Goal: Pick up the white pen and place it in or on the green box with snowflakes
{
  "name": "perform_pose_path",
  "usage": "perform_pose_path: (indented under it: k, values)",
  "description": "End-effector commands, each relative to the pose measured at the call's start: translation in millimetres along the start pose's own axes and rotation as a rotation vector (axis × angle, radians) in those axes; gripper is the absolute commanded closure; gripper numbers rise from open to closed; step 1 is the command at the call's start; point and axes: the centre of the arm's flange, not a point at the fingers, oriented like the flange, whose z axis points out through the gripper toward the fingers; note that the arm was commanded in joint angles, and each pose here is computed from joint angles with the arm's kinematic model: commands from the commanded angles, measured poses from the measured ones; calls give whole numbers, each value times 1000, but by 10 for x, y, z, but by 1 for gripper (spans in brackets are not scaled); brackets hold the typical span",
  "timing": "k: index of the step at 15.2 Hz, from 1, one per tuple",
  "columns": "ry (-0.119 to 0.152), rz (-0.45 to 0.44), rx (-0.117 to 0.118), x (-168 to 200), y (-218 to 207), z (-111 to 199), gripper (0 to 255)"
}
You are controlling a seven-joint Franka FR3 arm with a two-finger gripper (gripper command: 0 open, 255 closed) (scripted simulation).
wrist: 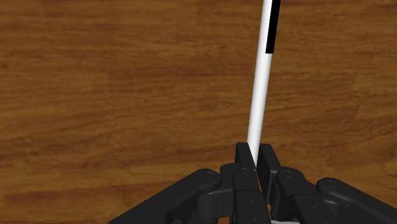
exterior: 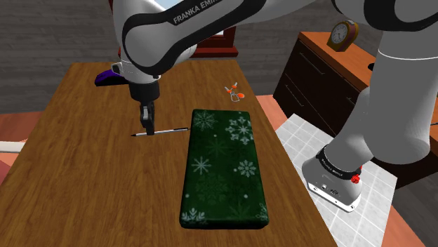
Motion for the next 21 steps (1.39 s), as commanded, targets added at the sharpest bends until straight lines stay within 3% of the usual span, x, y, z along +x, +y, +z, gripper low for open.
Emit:
perform_pose_path:
  k: [1, 5, 21]
  values:
    - [0, 0, 0, 0, -1, 2, 255]
    - [0, 0, 0, -1, 0, -1, 255]
    - [0, 0, 0, 53, -227, -813, 255]
